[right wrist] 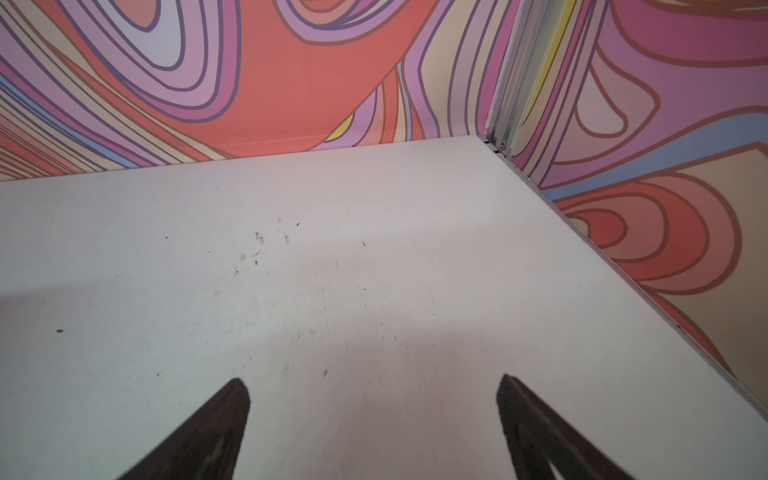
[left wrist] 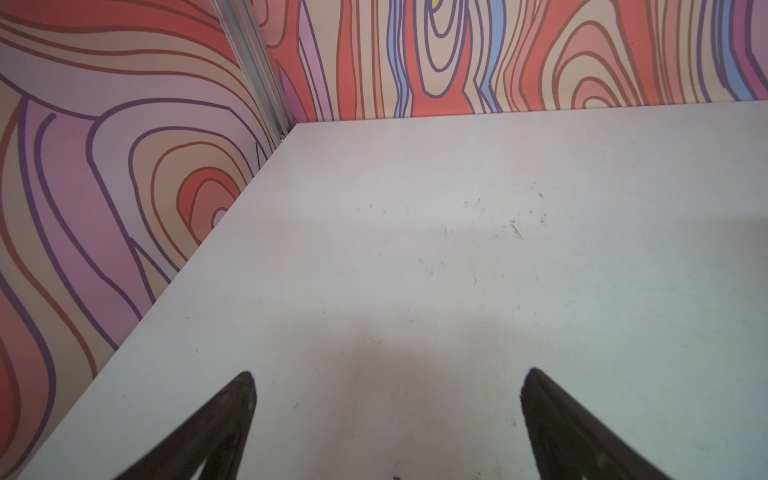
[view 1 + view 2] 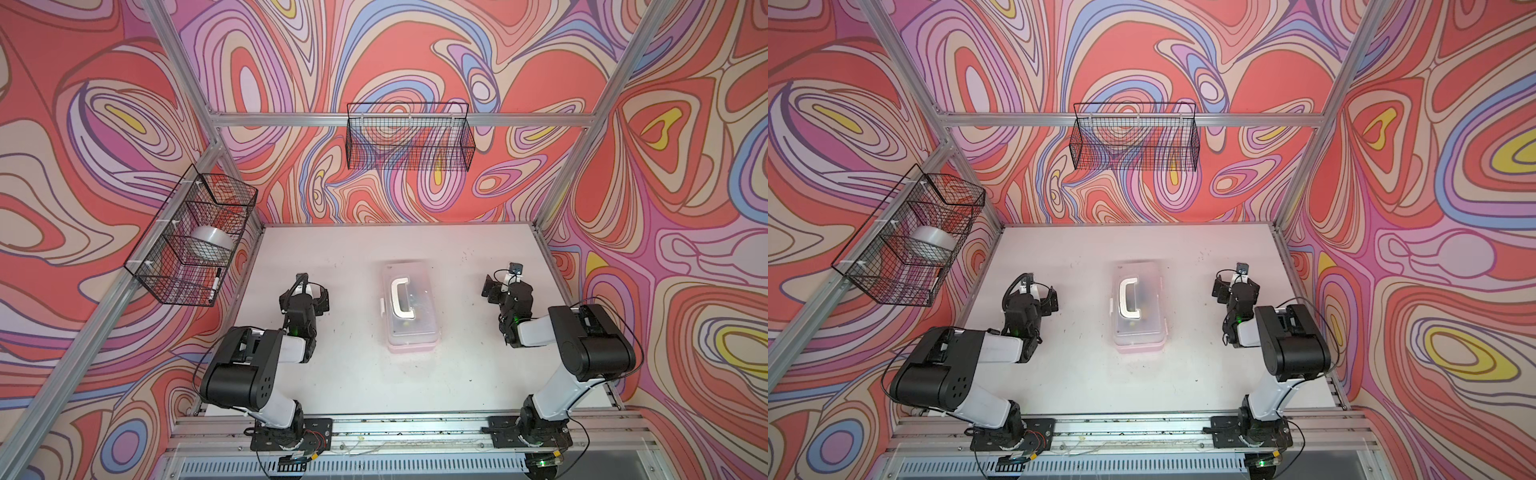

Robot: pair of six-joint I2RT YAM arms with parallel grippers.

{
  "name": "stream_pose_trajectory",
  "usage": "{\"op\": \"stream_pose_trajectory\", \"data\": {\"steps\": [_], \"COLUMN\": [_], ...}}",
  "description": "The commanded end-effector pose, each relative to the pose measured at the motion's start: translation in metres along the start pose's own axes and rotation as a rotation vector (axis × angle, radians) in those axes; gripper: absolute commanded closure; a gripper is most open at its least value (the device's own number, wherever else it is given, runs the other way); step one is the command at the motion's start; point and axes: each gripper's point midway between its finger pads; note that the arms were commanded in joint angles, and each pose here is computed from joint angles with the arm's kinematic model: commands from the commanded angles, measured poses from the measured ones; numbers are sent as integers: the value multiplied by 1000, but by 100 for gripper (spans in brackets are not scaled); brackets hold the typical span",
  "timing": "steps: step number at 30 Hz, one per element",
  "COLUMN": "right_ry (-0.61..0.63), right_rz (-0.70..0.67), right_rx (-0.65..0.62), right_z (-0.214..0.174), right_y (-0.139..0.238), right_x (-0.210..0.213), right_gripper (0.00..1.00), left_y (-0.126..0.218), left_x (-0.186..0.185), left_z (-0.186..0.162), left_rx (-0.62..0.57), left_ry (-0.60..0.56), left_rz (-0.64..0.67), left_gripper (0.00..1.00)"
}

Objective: Pack the tool kit

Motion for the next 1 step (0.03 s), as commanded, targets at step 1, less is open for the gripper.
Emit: {"op": "stream_pose_trajectory", "data": {"steps": [1], "right_ry": [3], "right_rz": [12], "right_rx": [-20], "right_z": [4], "right_y": [1], "right_x": [0], "right_gripper": [2], "left_y": [-2], "left_x": [1], "left_z": [2], "left_rx": [0], "left_ry": [6], "left_rz": [-1], "left_gripper": [0]}}
Point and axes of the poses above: each gripper's point midway between its finger pads, its own y axis back along the fingers, its own x axis along the line the jaws close on, z = x × y, and after that the axes turned 11 degrees about y, right-handed
